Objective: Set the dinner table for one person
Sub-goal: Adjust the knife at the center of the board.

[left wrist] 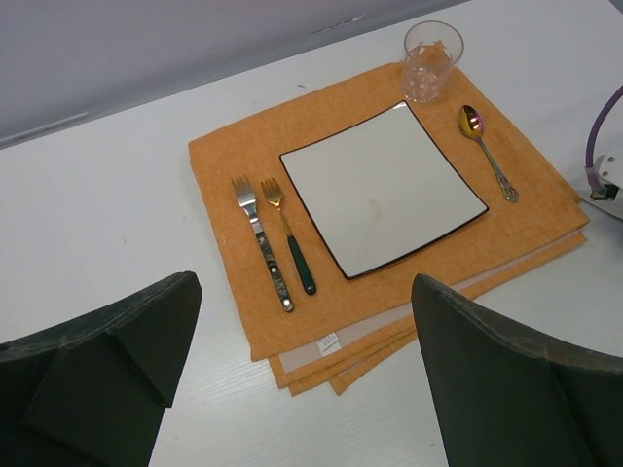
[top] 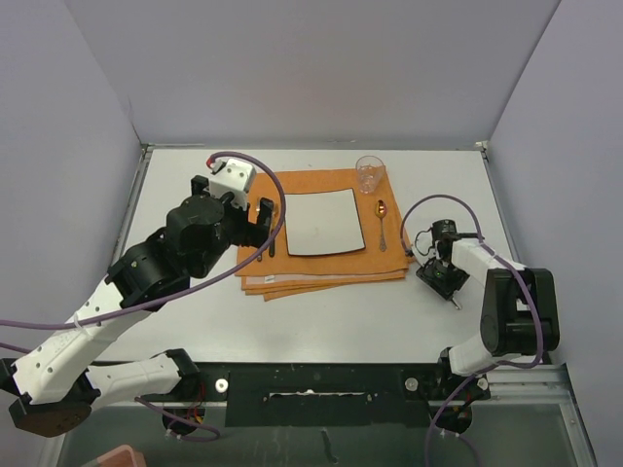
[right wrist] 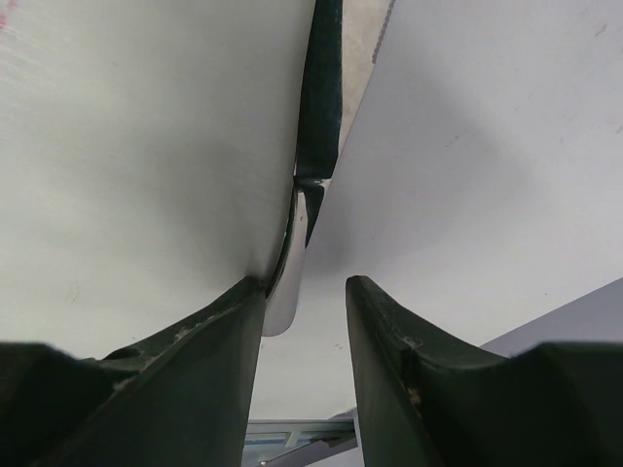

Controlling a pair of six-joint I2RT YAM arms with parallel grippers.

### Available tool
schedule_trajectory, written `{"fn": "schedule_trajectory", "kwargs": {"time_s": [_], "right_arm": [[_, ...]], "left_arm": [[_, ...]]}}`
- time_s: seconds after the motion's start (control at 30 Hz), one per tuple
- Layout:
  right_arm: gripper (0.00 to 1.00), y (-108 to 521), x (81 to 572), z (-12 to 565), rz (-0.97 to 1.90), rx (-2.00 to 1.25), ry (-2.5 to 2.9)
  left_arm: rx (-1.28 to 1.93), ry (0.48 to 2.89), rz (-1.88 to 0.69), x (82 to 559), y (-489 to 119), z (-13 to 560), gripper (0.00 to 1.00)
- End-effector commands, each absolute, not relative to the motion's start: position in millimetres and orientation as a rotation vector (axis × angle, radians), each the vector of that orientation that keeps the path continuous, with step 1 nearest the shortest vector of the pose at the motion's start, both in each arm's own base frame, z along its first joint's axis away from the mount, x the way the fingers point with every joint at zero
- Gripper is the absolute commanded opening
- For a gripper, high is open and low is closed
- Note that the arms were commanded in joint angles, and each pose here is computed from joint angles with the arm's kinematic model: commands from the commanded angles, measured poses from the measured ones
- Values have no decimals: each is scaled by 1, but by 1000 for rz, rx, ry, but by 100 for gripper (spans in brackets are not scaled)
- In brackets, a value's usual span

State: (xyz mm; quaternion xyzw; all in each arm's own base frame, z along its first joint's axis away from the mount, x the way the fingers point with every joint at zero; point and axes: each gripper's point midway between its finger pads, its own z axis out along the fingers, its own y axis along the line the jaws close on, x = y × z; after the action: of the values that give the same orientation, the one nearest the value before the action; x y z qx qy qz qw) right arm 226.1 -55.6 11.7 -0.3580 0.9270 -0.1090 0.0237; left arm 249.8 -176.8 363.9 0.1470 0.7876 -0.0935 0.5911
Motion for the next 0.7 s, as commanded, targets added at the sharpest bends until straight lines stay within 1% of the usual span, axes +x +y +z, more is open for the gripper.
{"fn": "schedule_trajectory", "kwargs": {"time_s": [0.0, 0.27, 0.33, 0.43, 0.53, 0.57, 0.63, 0.67], "right_arm": [[40, -17, 244, -25, -49, -1099, 2766], [40, -4, 259, -30, 18, -1128, 2712], [37, -1, 261, -32, 38, -1143, 2705], [30, 5, 260, -36, 70, -1182, 2704], [28, 9, 259, -40, 86, -1216, 2710], [25, 10, 258, -42, 95, -1229, 2716], [14, 13, 255, -46, 105, -1267, 2723], [5, 14, 253, -48, 109, -1285, 2726]], "left_arm": [[304, 1762, -261, 257, -182, 385, 90], [285, 1778, -273, 261, -181, 379, 90], [283, 1782, -275, 262, -181, 378, 90], [275, 1786, -281, 263, -181, 377, 90], [267, 1786, -281, 262, -179, 377, 91], [263, 1784, -279, 262, -178, 378, 90], [258, 1782, -276, 261, -175, 378, 91], [255, 1781, -274, 261, -174, 379, 90]]}}
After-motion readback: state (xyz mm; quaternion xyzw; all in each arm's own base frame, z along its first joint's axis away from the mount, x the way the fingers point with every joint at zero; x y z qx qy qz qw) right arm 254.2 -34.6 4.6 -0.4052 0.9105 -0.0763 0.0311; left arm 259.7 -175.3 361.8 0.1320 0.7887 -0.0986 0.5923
